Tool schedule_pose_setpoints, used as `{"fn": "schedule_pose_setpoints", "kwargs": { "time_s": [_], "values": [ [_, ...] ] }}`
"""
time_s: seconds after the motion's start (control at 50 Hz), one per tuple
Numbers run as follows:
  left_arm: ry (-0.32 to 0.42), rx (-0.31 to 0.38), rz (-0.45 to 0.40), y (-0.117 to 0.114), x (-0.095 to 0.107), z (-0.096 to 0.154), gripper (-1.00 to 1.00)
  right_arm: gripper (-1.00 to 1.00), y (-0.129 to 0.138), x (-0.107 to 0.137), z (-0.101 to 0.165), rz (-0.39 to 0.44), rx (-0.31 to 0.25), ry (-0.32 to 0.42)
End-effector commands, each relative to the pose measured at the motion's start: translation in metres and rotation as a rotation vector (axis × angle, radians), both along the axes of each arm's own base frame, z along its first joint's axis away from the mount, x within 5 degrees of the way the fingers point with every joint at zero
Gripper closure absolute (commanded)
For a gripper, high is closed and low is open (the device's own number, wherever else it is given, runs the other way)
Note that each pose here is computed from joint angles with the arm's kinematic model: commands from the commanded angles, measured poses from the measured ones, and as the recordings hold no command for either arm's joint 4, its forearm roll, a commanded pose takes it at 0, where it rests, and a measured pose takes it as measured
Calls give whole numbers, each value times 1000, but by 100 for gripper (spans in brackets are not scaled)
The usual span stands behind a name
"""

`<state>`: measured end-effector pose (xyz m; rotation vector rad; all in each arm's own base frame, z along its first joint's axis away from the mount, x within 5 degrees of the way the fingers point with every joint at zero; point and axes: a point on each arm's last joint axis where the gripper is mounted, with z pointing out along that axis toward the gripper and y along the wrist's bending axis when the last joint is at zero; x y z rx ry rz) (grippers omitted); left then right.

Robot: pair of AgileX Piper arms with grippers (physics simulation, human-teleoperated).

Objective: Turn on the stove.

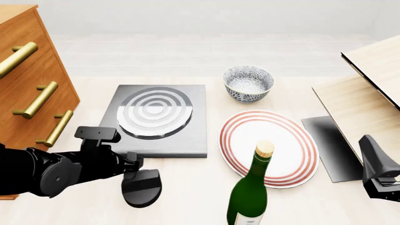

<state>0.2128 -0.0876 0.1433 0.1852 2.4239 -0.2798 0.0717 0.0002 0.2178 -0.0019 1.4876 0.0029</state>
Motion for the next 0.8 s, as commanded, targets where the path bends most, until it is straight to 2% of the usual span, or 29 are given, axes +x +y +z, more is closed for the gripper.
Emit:
{"fn": "schedule_pose_setpoints", "kwargs": {
  "time_s": [0.02,0.48,0.62,0.8],
  "values": [
    [3,44,8,16,-4,-5,-100,-100,0,0,0,0,0,0],
    [-24,28,24,21,-12,13,-100,-100,0,0,0,0,0,0],
    [-48,16,17,20,-17,27,-100,-100,0,0,0,0,0,0],
    [-121,12,0,23,-25,58,-100,-100,0,0,0,0,0,0]
  ]
}}
